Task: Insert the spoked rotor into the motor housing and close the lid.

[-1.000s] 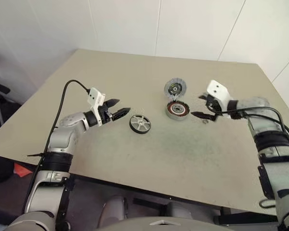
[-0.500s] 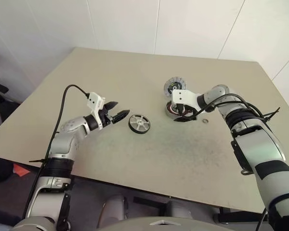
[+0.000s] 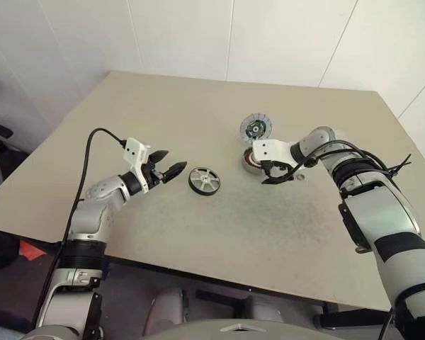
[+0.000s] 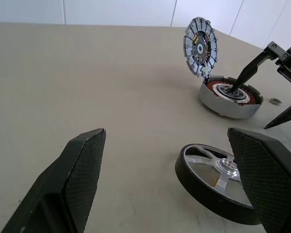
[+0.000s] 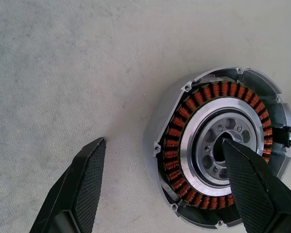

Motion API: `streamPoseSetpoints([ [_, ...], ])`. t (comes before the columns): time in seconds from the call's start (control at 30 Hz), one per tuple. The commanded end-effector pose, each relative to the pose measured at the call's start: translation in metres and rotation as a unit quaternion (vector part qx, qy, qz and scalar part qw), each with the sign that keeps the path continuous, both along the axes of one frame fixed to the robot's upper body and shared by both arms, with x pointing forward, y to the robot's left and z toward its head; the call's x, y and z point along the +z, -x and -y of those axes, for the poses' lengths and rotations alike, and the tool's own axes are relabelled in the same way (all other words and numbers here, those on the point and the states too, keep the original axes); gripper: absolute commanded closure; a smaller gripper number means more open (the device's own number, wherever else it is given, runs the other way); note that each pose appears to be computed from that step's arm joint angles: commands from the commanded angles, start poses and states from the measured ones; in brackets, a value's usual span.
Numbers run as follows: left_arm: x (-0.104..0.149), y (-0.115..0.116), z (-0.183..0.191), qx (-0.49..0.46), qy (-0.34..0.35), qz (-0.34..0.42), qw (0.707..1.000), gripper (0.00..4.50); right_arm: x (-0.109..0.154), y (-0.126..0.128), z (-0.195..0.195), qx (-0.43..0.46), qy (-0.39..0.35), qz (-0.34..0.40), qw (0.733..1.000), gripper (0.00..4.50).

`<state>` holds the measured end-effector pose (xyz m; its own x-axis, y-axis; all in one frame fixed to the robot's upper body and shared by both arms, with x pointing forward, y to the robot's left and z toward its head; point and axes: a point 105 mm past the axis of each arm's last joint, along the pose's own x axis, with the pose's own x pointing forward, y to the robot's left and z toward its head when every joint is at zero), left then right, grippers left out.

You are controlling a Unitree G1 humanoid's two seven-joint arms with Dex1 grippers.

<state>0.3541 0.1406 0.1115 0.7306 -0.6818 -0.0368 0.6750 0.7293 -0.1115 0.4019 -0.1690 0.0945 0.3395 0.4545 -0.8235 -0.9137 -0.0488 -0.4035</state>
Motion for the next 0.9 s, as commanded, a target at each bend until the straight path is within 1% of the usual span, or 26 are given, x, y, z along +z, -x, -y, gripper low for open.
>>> streamPoseSetpoints([
  [0.03,0.015,0.000,0.003,-0.005,0.003,0.029,1.000,0.22,0.013,-0.006,-0.004,0.017,0.021,0.020,0.999,0.17],
  [0.13,0.014,-0.001,0.005,-0.006,0.003,0.028,1.000,0.22,0.014,-0.007,-0.007,0.023,0.036,0.020,0.999,0.17],
  [0.17,0.013,-0.001,0.006,-0.006,0.003,0.028,1.000,0.20,0.015,-0.007,-0.007,0.024,0.042,0.019,0.999,0.37],
  [0.23,0.014,0.000,0.007,-0.006,0.003,0.028,1.000,0.20,0.015,-0.007,-0.008,0.027,0.054,0.015,0.998,0.81],
  [0.4,0.013,0.001,0.009,0.000,0.009,0.028,1.000,0.20,0.022,-0.011,-0.016,0.026,0.038,0.029,0.999,2.46],
  [0.43,0.012,0.002,0.009,0.002,0.011,0.028,1.000,0.20,0.022,-0.012,-0.016,0.027,0.037,0.029,0.999,2.60],
  [0.63,0.010,0.003,0.014,0.006,0.015,0.026,1.000,0.20,0.020,-0.010,-0.012,0.018,0.026,0.024,0.999,2.66],
  [0.73,0.009,0.002,0.013,0.010,0.011,0.026,1.000,0.20,0.023,-0.011,-0.009,0.018,0.021,0.035,0.999,2.66],
  [0.9,0.009,0.000,0.014,0.010,0.011,0.026,1.000,0.20,0.031,-0.001,-0.007,0.057,0.010,0.022,0.998,2.66],
])
